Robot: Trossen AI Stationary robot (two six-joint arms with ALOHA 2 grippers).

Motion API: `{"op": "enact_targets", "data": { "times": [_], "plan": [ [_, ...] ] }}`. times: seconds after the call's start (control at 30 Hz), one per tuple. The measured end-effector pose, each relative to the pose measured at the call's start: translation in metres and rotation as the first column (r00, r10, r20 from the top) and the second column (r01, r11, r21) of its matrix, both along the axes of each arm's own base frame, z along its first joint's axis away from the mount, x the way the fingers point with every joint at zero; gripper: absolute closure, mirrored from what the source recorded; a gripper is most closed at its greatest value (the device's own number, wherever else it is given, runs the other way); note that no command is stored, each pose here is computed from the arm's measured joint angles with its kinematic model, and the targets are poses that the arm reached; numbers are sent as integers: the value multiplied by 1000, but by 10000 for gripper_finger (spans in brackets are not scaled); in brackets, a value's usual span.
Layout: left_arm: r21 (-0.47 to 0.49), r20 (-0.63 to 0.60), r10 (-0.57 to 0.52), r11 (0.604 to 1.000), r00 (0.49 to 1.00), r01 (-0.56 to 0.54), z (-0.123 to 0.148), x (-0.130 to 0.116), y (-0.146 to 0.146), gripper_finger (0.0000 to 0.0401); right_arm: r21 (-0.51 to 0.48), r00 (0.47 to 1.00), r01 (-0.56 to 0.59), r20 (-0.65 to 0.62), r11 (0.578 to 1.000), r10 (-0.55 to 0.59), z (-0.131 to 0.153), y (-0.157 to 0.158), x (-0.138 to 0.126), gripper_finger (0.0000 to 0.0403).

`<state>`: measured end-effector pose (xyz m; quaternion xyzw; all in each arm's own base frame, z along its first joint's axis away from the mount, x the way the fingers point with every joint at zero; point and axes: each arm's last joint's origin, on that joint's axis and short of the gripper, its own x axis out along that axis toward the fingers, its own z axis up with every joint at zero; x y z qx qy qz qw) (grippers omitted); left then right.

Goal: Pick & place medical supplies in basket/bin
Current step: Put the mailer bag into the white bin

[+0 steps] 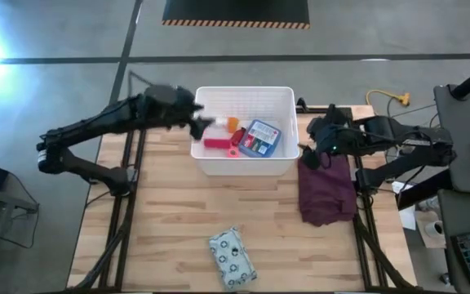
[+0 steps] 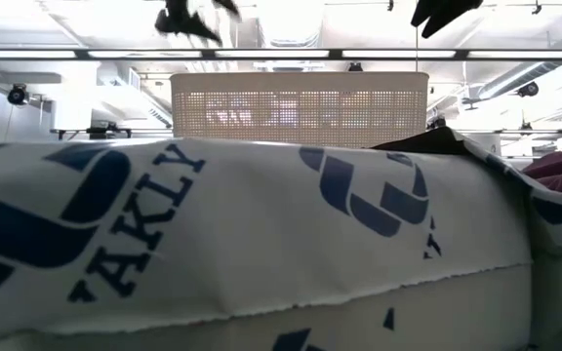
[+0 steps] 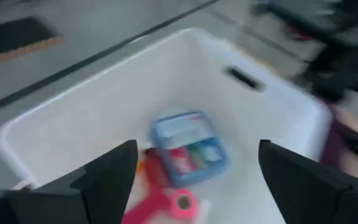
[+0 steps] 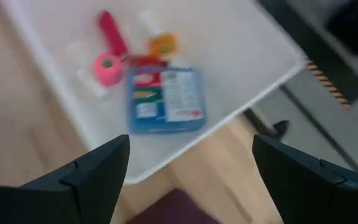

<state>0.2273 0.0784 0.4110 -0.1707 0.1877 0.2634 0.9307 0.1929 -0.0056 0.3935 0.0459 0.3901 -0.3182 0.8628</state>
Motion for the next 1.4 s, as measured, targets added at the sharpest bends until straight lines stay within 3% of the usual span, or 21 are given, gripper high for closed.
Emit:
{"op": "enact_targets", "data": {
  "times": [0.1,0.2,0.3,0.43,0.57,0.7,0.77,0.97,1.07,1.2,1.27,1.4],
  "plan": [
    [-39,-12,-146,989,989,146,5,-12,-37,86,51,992,-110,-51,993,113,-8,9,11,74],
    [-228,-70,-224,952,972,203,-6,-24,-79,92,208,978,-174,-81,963,194,-21,19,24,74],
    [-393,-98,-260,897,961,203,-26,-29,-123,103,420,966,-193,-76,887,246,-37,28,39,74],
    [-553,-115,-241,821,964,139,-69,-35,-181,120,561,937,-231,-91,795,337,-68,47,61,74],
    [-763,-93,-112,646,989,2,-125,-39,-228,142,702,908,-277,-31,656,417,-109,63,85,74],
    [-871,132,40,481,990,97,-167,-30,-266,153,785,901,-310,62,536,429,-151,75,102,74],
    [-892,183,83,434,980,130,-182,-21,-278,155,820,902,-314,101,479,419,-170,79,107,74],
    [-905,-37,3,424,999,-35,-213,12,-316,155,875,930,-314,205,368,306,-217,83,118,74],
    [-885,-142,9,447,990,-131,-219,26,-332,155,888,935,-324,247,325,255,-231,87,125,74],
    [-865,-216,63,451,974,-221,-220,39,-343,155,898,936,-319,250,302,246,-248,97,132,74],
    [-843,-247,91,471,965,-261,-226,45,-342,155,897,930,-335,265,288,256,-255,104,138,74],
    [-829,-260,138,475,956,-295,-235,58,-331,155,892,917,-366,296,267,268,-263,117,153,74]
  ]
}}
